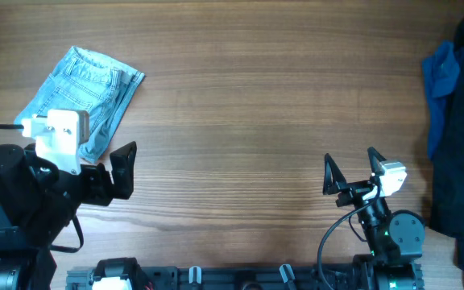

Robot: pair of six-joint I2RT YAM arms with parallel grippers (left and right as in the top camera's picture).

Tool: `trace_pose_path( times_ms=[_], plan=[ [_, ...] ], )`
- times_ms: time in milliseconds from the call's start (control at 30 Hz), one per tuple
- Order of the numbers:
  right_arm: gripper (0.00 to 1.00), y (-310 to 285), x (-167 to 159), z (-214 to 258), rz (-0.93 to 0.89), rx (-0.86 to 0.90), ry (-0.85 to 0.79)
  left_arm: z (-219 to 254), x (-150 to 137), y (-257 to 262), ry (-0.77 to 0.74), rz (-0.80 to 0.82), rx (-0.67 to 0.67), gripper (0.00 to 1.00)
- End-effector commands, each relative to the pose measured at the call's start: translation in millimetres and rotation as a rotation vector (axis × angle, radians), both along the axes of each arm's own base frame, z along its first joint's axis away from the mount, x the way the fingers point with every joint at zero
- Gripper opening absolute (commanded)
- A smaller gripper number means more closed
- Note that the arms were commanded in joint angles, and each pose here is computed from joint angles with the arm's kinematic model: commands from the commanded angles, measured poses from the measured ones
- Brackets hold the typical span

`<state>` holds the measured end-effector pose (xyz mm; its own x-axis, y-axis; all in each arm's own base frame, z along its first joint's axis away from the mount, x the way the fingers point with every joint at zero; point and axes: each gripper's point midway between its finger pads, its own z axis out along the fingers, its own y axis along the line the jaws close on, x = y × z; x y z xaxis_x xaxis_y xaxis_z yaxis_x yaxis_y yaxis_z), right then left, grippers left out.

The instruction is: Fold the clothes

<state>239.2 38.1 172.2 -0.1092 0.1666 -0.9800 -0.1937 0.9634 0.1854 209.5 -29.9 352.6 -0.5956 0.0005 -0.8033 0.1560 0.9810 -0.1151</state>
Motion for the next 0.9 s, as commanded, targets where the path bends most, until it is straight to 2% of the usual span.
trace_pose_path(
  times_ms=[0,433,533,600,733,867],
  plan=[
    [1.00,5,-1,2,0.030,-0.012,-0.019,1,0,-1,-0.007,-0.015,0.016,1.00],
    [1.00,5,-1,2,0.029,-0.012,-0.019,0,-2,0,-0.009,-0.017,0.032,1.00],
    [1.00,5,-1,2,0.030,-0.012,-0.019,1,-3,-4,-0.043,-0.036,0.019,1.00],
    [1.00,5,-1,2,0.029,-0.012,-0.019,-2,14,-16,-0.165,-0.100,-0.017,1.00],
    [1.00,5,-1,2,0.029,-0.012,-0.019,-49,34,-37,-0.365,-0.221,-0.069,1.00],
    [1.00,5,-1,2,0.029,-0.012,-0.019,-113,29,-39,-0.424,-0.201,-0.133,1.00]
  ],
)
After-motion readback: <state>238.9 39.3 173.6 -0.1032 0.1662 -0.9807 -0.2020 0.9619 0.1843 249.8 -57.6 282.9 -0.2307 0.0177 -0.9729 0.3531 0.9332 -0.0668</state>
